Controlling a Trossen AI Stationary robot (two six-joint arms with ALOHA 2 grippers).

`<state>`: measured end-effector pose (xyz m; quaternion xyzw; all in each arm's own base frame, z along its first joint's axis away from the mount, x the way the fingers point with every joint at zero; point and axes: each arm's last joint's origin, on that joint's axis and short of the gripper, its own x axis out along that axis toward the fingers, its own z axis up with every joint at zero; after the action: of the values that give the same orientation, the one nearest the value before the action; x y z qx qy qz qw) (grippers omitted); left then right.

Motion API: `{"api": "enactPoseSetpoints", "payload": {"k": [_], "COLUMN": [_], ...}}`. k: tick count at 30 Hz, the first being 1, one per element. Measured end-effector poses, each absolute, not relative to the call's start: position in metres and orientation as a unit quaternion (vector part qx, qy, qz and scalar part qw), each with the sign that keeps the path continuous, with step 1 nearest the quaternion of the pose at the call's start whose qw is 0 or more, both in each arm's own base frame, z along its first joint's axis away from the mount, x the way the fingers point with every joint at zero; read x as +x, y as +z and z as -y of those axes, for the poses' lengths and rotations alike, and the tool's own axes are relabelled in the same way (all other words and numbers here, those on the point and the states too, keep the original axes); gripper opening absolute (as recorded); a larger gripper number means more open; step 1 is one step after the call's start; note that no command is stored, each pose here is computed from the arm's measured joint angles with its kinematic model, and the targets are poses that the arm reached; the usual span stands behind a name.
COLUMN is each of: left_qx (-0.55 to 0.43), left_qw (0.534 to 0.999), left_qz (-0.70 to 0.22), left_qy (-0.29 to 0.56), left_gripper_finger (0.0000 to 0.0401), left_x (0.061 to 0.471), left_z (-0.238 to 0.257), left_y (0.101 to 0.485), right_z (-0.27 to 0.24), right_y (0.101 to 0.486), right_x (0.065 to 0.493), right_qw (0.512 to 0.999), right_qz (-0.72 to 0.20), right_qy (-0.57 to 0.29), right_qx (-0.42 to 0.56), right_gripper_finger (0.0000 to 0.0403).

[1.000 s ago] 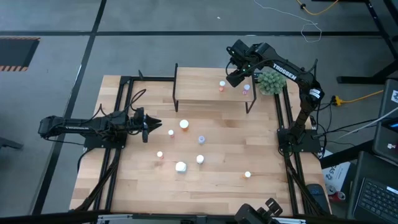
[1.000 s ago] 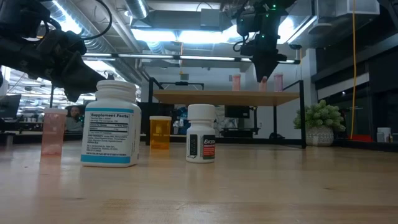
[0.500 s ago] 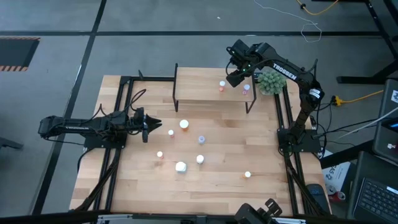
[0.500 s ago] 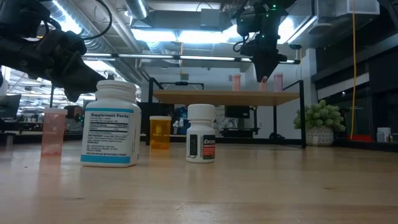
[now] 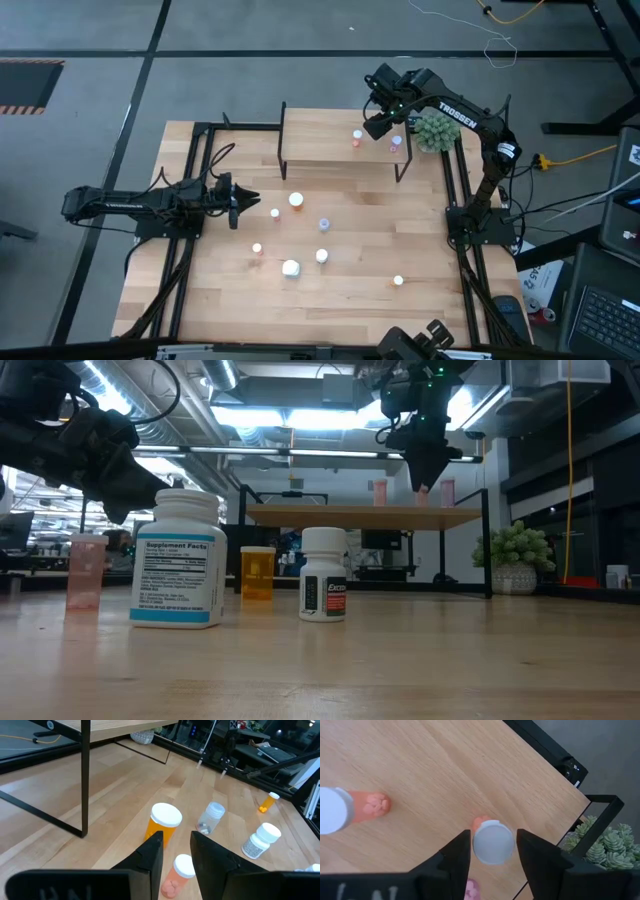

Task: Pick and place medicine bottles onto shelf by color
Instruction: Put the orange pill bottle on the shelf, then put the small yellow pill bottle on the shelf

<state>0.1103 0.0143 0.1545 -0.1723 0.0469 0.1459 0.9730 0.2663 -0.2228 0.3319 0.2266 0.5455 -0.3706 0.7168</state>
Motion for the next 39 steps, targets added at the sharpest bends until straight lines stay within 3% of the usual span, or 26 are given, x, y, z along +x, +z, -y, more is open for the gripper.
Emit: {"api": "enactPoseSetpoints", "payload": {"k": [12, 21, 30, 39], "left_qx": [-0.171, -0.171, -0.173, -0.173], "left_qw": [0.973, 0.973, 0.973, 0.973], "left_qz": [-0.047, -0.047, -0.047, -0.047], "left_qy": [0.146, 0.146, 0.146, 0.146], "left_gripper_finger": [0.0093, 0.0093, 0.0093, 0.0093], "left_x": [0.110, 0.110, 0.110, 0.110], "left_z": [-0.014, -0.014, -0.014, -0.014], "left_y": [0.155, 0.155, 0.155, 0.155], "right_z": [0.226, 0.229, 0.212, 0.171], "right_y": [0.337, 0.368, 0.426, 0.460], "right_x": [0.270, 0.270, 0.262, 0.248], "right_qw": [0.737, 0.759, 0.814, 0.811], "right_qz": [-0.526, -0.479, -0.403, -0.407], "right_qy": [-0.369, -0.399, -0.325, -0.248], "right_qx": [0.211, 0.187, 0.262, 0.339], "right_gripper_finger": [0.0200, 0.0221, 0.0213, 0.0213]}}
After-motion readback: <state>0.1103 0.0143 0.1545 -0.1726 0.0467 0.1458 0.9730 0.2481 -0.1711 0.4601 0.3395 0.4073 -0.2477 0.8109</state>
